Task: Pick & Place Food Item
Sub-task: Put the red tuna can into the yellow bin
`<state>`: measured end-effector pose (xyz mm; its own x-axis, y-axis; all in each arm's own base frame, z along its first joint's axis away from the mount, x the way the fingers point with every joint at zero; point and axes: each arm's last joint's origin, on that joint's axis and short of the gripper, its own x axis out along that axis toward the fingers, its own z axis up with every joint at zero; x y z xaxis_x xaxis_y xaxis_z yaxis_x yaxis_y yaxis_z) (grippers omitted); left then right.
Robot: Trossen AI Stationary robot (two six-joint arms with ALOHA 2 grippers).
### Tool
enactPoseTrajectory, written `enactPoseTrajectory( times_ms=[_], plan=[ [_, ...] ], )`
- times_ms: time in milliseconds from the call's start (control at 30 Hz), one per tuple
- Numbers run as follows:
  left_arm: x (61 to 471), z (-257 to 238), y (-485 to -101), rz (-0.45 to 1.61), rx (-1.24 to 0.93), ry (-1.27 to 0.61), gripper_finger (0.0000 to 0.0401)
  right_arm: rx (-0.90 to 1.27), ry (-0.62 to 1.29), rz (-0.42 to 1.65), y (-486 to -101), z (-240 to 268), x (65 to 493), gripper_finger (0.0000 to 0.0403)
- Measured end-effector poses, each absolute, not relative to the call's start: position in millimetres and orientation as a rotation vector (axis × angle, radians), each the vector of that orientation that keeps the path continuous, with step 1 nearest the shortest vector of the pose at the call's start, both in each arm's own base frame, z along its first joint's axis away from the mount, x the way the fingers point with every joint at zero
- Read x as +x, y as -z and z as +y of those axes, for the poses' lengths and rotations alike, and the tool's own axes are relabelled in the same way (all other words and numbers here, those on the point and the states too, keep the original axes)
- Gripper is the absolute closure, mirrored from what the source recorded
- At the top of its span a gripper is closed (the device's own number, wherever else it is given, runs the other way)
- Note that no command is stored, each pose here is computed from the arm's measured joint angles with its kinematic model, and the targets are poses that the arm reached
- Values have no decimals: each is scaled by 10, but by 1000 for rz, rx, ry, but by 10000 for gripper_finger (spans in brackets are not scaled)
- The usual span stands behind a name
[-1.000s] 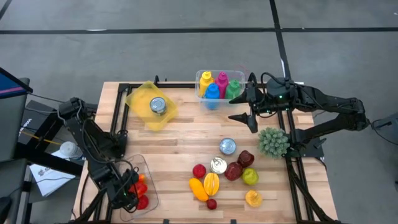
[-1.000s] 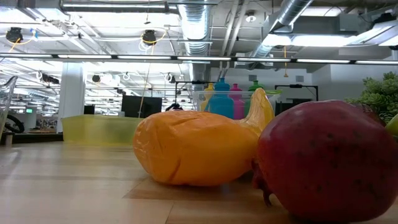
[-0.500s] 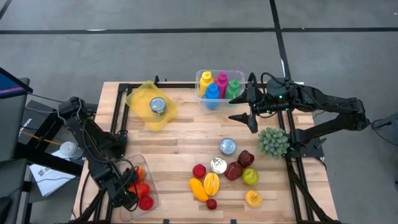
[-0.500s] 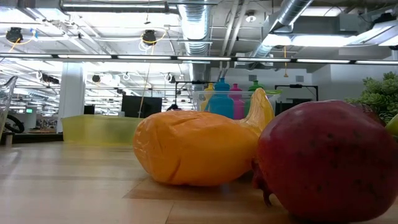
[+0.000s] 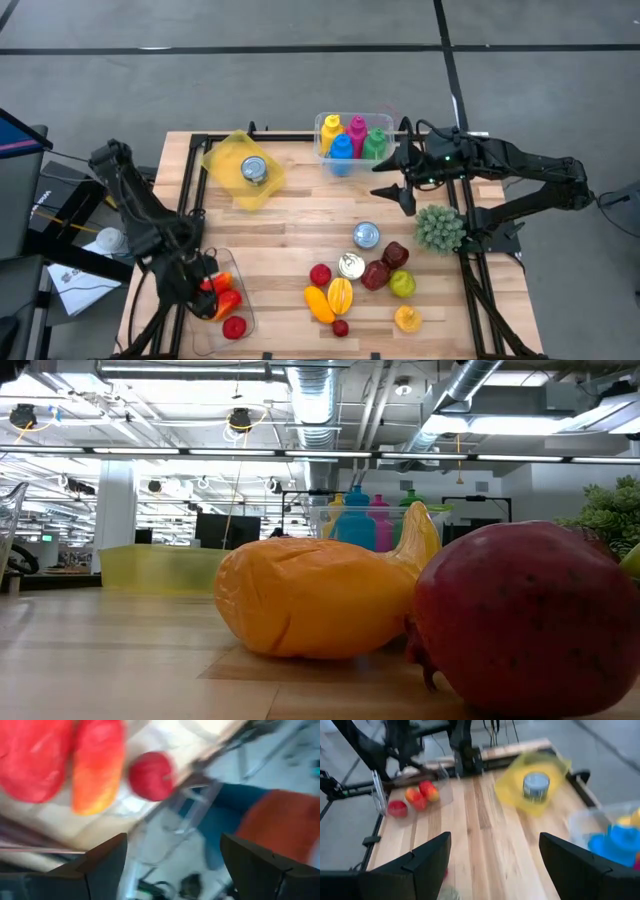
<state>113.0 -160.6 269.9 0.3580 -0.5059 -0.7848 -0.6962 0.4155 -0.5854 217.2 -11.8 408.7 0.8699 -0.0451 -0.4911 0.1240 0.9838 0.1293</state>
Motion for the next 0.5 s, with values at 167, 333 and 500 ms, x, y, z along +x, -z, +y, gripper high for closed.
enactPoseTrajectory(
  times_ms=[167, 333, 500],
  plan=[
    [1124, -1399, -2932, 1082, -1311, -65, 93, 220, 115, 612, -4000, -110, 2118, 106],
    [1189, -1189, -3109, 744, -1353, -72, 93, 292, 198, 709, -3919, -118, 2052, 106],
    [1345, -1031, -3269, 354, -1202, -126, 93, 332, 400, 792, -3748, -159, 2001, 106]
  ],
)
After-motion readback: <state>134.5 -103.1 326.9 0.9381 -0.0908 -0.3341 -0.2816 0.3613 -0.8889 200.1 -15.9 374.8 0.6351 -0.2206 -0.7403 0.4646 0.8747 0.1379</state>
